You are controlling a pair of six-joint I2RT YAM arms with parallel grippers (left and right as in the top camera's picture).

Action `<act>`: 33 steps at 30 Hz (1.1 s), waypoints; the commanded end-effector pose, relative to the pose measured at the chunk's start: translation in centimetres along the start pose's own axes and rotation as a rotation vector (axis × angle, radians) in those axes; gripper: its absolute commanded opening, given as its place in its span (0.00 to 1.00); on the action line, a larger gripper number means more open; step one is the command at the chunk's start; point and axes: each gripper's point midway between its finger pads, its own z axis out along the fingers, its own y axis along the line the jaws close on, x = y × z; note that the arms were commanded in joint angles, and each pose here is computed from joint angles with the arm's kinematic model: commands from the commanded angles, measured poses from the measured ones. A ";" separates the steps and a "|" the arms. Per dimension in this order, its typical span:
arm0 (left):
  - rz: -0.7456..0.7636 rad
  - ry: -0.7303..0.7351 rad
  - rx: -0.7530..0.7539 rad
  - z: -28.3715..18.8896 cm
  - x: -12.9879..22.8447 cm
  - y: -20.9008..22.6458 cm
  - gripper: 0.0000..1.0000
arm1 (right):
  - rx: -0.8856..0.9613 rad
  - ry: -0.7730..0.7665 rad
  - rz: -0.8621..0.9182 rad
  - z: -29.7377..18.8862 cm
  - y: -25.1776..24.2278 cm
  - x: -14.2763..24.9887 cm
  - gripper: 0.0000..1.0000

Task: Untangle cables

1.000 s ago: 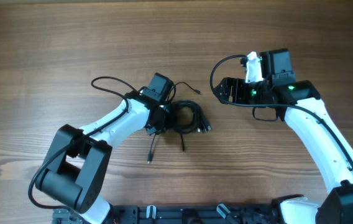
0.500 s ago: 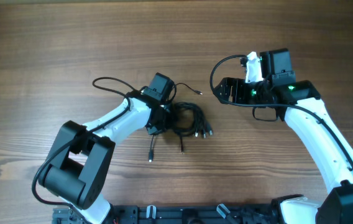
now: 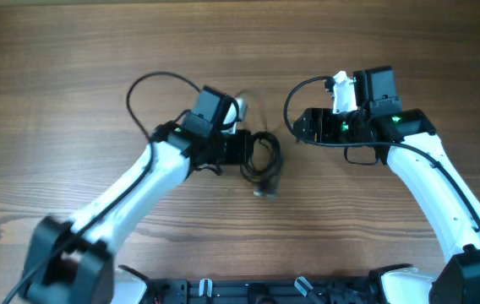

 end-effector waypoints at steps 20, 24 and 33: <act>0.216 -0.155 0.359 -5.7 -2.6 -8.8 0.04 | -0.222 0.101 -0.102 0.5 3.4 1.8 0.72; 0.223 -0.193 0.466 -6.9 -3.6 -11.0 0.04 | -0.256 0.120 -0.114 0.4 4.1 2.3 0.68; 0.186 -0.194 0.468 -6.9 -3.8 -11.0 0.04 | -0.249 0.137 -0.159 1.1 5.4 3.1 0.53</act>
